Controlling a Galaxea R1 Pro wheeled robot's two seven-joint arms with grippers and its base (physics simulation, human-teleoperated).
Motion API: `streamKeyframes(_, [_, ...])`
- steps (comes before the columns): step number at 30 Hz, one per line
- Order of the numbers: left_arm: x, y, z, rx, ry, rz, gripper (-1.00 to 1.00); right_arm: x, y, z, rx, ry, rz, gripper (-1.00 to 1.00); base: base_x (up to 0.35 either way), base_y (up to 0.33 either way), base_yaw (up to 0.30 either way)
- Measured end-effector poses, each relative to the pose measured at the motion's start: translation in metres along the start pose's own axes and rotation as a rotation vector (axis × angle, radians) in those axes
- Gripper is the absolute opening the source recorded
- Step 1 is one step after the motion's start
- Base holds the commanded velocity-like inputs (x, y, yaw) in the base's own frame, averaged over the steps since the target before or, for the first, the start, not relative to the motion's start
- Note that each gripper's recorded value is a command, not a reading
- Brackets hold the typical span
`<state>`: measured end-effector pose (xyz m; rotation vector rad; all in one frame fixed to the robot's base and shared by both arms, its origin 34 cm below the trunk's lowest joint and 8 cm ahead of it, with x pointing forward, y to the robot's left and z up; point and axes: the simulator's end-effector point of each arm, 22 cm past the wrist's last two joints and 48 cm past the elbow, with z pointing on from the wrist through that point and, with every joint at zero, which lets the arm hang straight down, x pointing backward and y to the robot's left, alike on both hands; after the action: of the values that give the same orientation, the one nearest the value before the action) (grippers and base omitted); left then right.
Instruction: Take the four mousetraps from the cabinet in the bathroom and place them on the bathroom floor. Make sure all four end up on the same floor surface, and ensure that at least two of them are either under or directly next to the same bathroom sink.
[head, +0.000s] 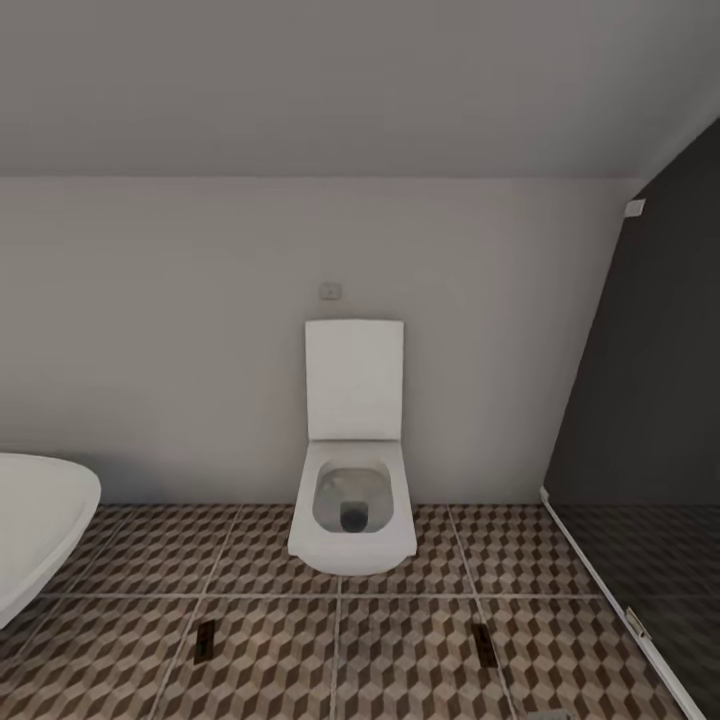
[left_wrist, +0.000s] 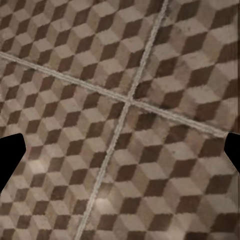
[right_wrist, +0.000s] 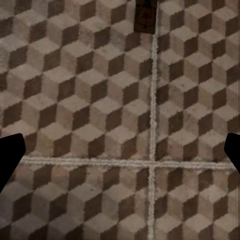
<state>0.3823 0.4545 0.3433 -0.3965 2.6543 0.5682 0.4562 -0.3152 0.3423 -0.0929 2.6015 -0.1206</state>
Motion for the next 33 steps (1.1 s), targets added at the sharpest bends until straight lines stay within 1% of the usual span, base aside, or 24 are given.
streamKeyframes(3, [-0.006, -0.001, -0.005, 0.004, -0.011, -0.003, 1.0, -0.004, -0.001, -0.005, 0.0, 0.0, 0.0, 1.0, 0.0, 0.0, 0.0])
streamKeyframes(9, [-0.013, -0.003, -0.016, 0.01, -0.016, -0.004, 1.0, -0.012, -0.002, -0.014, 0.0, 0.0, 0.0, 1.0, 0.0, 0.0, 0.0])
streamKeyframes(31, [-0.039, 0.006, -0.052, 0.013, -0.016, -0.005, 1.0, -0.041, -0.007, -0.049, 0.0, 0.001, 0.0, 1.0, 0.0, 0.0, 0.0])
streamKeyframes(33, [-0.039, 0.006, -0.052, 0.014, -0.016, -0.005, 1.0, -0.041, -0.007, -0.049, 0.0, 0.001, 0.0, 1.0, 0.0, 0.0, 0.0])
